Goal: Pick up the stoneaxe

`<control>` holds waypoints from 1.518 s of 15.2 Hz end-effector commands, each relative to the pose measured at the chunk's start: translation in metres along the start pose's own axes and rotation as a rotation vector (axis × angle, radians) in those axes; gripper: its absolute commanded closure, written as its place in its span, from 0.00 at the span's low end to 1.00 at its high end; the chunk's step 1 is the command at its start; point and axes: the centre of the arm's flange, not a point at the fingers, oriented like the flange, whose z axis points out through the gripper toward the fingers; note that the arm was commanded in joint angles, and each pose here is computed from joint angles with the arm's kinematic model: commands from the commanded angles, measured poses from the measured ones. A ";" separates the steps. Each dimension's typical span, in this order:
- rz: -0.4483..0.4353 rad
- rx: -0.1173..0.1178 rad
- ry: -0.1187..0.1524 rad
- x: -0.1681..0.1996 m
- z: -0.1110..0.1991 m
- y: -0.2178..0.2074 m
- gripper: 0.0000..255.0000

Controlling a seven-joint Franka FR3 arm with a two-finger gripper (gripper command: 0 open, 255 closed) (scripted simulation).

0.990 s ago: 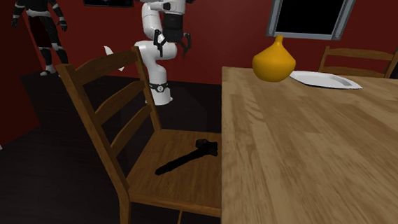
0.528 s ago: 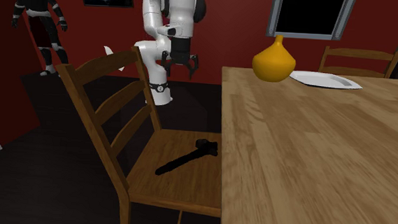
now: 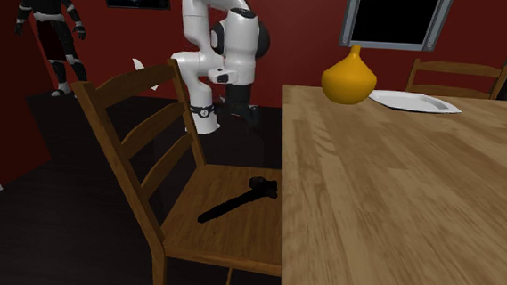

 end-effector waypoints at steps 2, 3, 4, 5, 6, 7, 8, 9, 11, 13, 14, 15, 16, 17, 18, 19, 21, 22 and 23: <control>0.091 -0.004 -0.012 0.018 0.032 -0.015 0.00; 0.120 -0.006 -0.016 0.025 0.042 -0.021 0.00; 0.149 -0.007 -0.020 0.031 0.053 -0.025 0.00; 0.178 -0.009 -0.024 0.038 0.064 -0.030 0.00; 0.207 -0.010 -0.029 0.046 0.074 -0.035 0.00; 0.236 -0.012 -0.033 0.053 0.085 -0.039 0.00; 0.265 -0.013 -0.037 0.060 0.096 -0.043 0.00; 0.294 -0.015 -0.041 0.067 0.106 -0.047 0.00; 0.352 -0.018 -0.049 0.082 0.128 -0.054 0.00; 0.410 -0.021 -0.057 0.097 0.150 -0.060 0.00; 0.439 -0.023 -0.061 0.105 0.161 -0.062 0.00; 0.457 -0.024 -0.064 0.110 0.168 -0.064 0.00; 0.457 -0.024 -0.064 0.110 0.173 -0.064 0.00; 0.457 -0.024 -0.064 0.110 0.178 -0.064 0.00; 0.457 -0.024 -0.064 0.110 0.184 -0.065 0.00; 0.457 -0.024 -0.064 0.110 0.189 -0.065 0.00; 0.457 -0.024 -0.064 0.110 0.199 -0.066 0.00; 0.457 -0.024 -0.064 0.110 0.205 -0.066 0.00; 0.457 -0.024 -0.064 0.110 0.208 -0.066 0.00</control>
